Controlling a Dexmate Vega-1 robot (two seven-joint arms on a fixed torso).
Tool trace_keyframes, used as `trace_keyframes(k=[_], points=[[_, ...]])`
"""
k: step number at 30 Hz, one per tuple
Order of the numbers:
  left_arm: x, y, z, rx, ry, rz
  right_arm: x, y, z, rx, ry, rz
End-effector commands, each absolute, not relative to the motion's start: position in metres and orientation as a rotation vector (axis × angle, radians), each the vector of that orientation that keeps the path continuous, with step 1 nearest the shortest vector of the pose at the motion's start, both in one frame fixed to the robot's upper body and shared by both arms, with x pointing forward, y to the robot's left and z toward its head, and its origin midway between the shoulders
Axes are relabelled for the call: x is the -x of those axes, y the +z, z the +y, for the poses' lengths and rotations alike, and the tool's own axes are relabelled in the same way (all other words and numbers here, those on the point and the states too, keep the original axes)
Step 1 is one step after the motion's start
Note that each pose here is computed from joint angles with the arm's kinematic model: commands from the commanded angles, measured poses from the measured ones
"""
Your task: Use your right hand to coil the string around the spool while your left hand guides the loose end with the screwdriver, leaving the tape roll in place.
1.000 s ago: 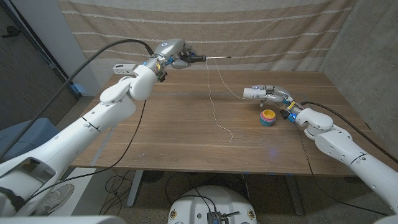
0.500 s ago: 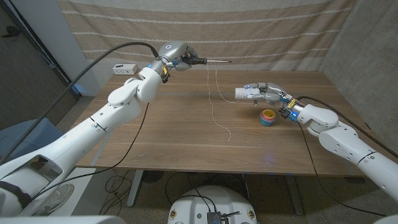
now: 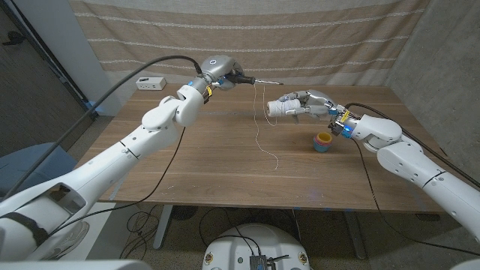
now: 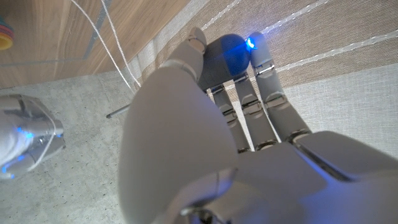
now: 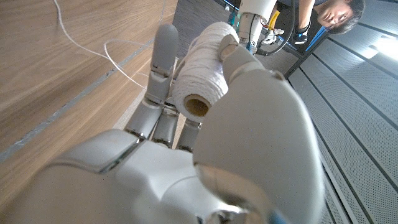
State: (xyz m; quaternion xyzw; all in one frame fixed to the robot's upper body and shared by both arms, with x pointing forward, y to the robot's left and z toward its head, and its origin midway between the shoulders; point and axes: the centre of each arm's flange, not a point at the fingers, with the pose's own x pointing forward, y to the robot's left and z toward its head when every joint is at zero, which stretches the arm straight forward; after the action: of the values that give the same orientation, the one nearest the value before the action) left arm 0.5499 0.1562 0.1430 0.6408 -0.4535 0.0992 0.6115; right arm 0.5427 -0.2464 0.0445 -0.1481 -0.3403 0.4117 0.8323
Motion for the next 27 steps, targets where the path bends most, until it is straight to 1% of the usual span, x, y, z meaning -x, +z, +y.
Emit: trace_keyframes(k=[1,7,17,27], points=[[-0.561,0.132,0.14,-1.517,0.171,-1.035,-0.535,0.071,-0.229,0.297,0.931,-0.846],[-0.564,0.128,0.137,-1.52,0.136,-1.032,-0.536,0.092,-0.228,0.253,0.884,-0.932],[-0.571,0.123,0.136,-1.498,0.061,-1.024,-0.559,0.116,-0.234,0.064,0.82,-0.977],[-0.576,0.119,0.138,-1.484,0.02,-1.023,-0.576,0.133,-0.233,-0.032,0.703,-1.015]])
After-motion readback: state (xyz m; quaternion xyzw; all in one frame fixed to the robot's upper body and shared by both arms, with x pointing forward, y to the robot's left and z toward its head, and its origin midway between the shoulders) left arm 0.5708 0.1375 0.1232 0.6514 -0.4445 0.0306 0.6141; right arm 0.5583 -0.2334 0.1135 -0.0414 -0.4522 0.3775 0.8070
